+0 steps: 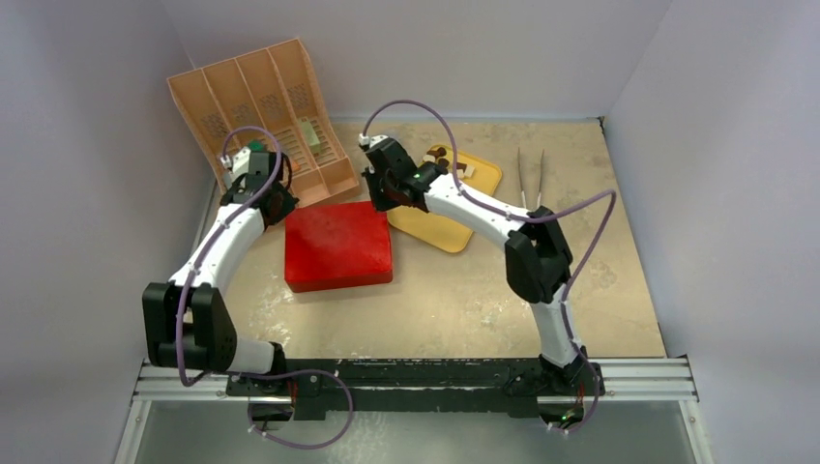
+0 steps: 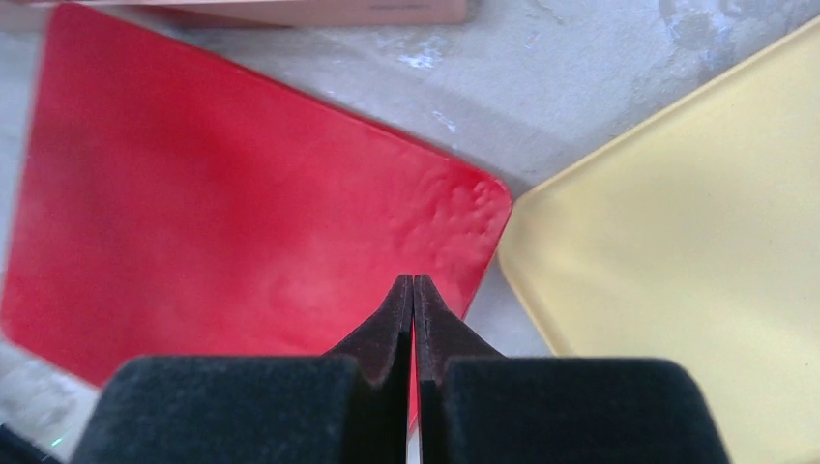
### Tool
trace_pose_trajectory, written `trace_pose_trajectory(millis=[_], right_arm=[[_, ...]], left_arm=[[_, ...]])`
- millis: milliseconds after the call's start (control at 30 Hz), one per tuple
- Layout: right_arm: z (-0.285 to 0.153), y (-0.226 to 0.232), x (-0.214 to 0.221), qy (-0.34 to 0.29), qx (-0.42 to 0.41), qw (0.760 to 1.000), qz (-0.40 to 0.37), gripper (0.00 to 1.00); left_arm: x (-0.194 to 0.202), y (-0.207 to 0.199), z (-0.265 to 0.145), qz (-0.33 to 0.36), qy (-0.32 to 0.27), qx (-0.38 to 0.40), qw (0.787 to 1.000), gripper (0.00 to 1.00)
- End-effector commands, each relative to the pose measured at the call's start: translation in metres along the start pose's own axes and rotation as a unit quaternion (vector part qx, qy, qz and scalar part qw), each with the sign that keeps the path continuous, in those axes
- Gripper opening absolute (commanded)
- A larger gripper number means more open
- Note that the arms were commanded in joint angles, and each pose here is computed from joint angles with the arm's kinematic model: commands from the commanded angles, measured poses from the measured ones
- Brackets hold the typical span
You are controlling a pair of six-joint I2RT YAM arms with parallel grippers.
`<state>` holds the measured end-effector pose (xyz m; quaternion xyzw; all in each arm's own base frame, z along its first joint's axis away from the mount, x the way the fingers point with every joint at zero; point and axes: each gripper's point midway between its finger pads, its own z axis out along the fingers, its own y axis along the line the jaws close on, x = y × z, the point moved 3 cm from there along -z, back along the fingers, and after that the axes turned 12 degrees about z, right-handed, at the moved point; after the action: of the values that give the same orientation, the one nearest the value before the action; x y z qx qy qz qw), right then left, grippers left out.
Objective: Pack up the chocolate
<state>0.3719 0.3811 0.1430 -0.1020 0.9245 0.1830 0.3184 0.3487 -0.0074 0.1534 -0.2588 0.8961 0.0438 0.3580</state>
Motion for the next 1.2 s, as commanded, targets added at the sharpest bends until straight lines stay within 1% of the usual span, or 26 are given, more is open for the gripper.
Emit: trace_pose_trajectory(millis=[0, 200, 333, 433, 500, 600, 667, 733, 767, 867, 900, 933, 967, 1000, 1033, 1133, 1167], right_arm=[[-0.045, 0.031, -0.015, -0.027, -0.087, 0.996, 0.015, 0.00], [-0.049, 0.027, 0.031, 0.019, -0.109, 0.994, 0.024, 0.00], [-0.047, 0.015, 0.059, 0.046, -0.099, 0.994, 0.025, 0.00], [-0.039, 0.008, 0.078, 0.065, -0.085, 0.994, 0.023, 0.00], [-0.033, 0.002, 0.086, 0.076, -0.063, 0.995, 0.022, 0.00], [-0.037, -0.003, 0.086, 0.077, -0.043, 0.996, 0.025, 0.00], [-0.048, -0.001, 0.076, 0.055, -0.049, 0.997, 0.027, 0.01], [-0.062, -0.001, 0.066, 0.024, -0.056, 0.998, 0.030, 0.07], [-0.070, -0.001, 0.061, 0.005, -0.061, 0.997, 0.035, 0.10], [-0.092, -0.002, 0.052, -0.025, -0.071, 0.996, 0.047, 0.24], [-0.100, -0.004, 0.047, -0.039, -0.069, 0.996, 0.052, 0.28], [-0.108, -0.006, 0.042, -0.051, -0.065, 0.995, 0.062, 0.30], [-0.115, -0.007, 0.040, -0.058, -0.065, 0.994, 0.065, 0.34], [-0.124, -0.008, 0.039, -0.061, -0.067, 0.994, 0.065, 0.39], [-0.131, -0.009, 0.037, -0.065, -0.068, 0.994, 0.064, 0.45], [-0.158, -0.014, 0.026, -0.099, -0.065, 0.990, 0.071, 0.64], [-0.165, -0.016, 0.023, -0.109, -0.064, 0.989, 0.074, 0.74]], left_arm=[[-0.003, 0.015, -0.022, -0.063, -0.019, -0.027, 0.997, 0.00], [0.037, 0.027, -0.012, -0.101, 0.023, -0.041, 0.994, 0.00], [0.069, 0.032, 0.004, -0.109, 0.059, -0.049, 0.991, 0.00], [0.083, 0.031, 0.009, -0.116, 0.080, -0.041, 0.989, 0.00], [0.081, 0.030, 0.008, -0.120, 0.076, -0.038, 0.989, 0.00], [0.063, 0.030, 0.000, -0.117, 0.046, -0.037, 0.991, 0.00], [0.045, 0.026, -0.009, -0.099, 0.017, -0.019, 0.995, 0.00], [0.024, 0.014, -0.021, -0.073, -0.014, 0.026, 0.997, 0.00], [0.010, 0.006, -0.031, -0.064, -0.038, 0.056, 0.996, 0.04], [-0.008, -0.013, -0.053, -0.022, -0.072, 0.134, 0.988, 0.19], [-0.011, -0.019, -0.060, -0.008, -0.077, 0.161, 0.984, 0.28], [-0.014, -0.027, -0.067, 0.008, -0.083, 0.192, 0.978, 0.40], [-0.014, -0.036, -0.075, 0.028, -0.086, 0.229, 0.969, 0.56], [-0.014, -0.045, -0.084, 0.048, -0.091, 0.262, 0.959, 0.63], [-0.013, -0.055, -0.094, 0.069, -0.096, 0.295, 0.948, 0.67], [-0.009, -0.075, -0.120, 0.120, -0.120, 0.342, 0.924, 0.73], [-0.005, -0.083, -0.130, 0.137, -0.129, 0.358, 0.915, 0.74]])
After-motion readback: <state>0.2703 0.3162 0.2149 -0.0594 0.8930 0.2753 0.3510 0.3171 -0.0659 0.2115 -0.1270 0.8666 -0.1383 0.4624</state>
